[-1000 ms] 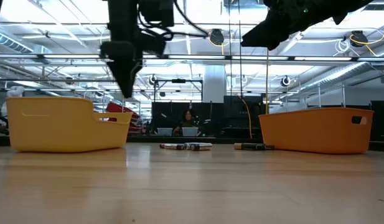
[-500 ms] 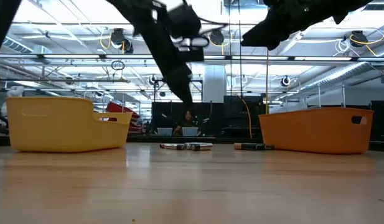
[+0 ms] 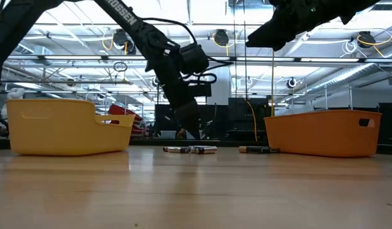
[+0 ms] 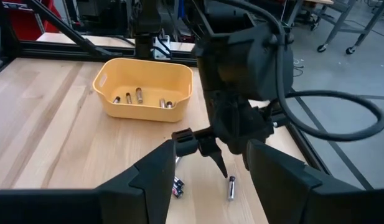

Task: Sort batteries
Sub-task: Put the silver battery into the yellow bin

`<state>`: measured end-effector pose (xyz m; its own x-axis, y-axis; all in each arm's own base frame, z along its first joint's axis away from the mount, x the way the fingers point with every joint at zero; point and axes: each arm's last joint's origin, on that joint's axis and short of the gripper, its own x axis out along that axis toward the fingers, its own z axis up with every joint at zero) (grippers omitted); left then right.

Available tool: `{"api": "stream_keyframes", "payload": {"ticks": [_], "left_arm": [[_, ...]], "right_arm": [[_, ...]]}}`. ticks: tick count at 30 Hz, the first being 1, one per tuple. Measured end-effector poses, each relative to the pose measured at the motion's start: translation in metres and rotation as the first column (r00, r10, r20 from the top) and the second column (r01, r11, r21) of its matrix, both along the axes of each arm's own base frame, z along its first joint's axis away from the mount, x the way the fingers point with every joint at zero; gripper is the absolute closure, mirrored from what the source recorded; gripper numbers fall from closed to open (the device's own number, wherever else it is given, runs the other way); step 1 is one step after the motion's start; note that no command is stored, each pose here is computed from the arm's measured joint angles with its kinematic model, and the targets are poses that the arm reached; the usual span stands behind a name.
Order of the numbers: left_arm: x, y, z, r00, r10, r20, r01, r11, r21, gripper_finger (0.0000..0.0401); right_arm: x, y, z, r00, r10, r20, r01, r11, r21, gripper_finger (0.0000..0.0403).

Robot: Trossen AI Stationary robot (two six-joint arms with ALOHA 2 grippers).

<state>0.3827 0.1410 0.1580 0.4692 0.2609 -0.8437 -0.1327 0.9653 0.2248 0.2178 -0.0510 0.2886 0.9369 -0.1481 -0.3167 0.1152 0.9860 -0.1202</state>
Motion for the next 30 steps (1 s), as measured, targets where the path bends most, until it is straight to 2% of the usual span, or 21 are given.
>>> {"api": "stream_keyframes", "payload": {"ticks": [4,12,21,27,30], "left_arm": [[0.001,0.004,0.000,0.998,-0.039,0.056,0.043,0.996,-0.072,0.0201],[0.008,0.006,0.007,0.984,-0.077,0.159,0.093,0.991,-0.092,0.0201],[0.009,0.013,0.002,0.986,-0.051,0.161,0.064,0.995,-0.077,0.0201],[0.013,0.018,-0.020,0.998,-0.010,0.065,0.017,0.994,-0.110,0.0201],[0.016,0.017,-0.018,1.000,-0.009,0.030,0.012,0.995,-0.096,0.0208]], "right_arm": [[0.000,0.000,0.000,1.000,0.000,0.001,0.000,1.000,0.000,0.0213],[0.000,0.000,0.001,1.000,0.000,0.013,0.000,1.000,0.000,0.0213],[0.001,0.000,0.002,1.000,0.000,0.026,0.000,1.000,-0.003,0.0213],[0.001,0.000,0.002,1.000,0.001,0.024,-0.001,1.000,-0.003,0.0213],[0.001,0.000,0.002,1.000,0.002,0.023,-0.002,1.000,-0.005,0.0213]]}}
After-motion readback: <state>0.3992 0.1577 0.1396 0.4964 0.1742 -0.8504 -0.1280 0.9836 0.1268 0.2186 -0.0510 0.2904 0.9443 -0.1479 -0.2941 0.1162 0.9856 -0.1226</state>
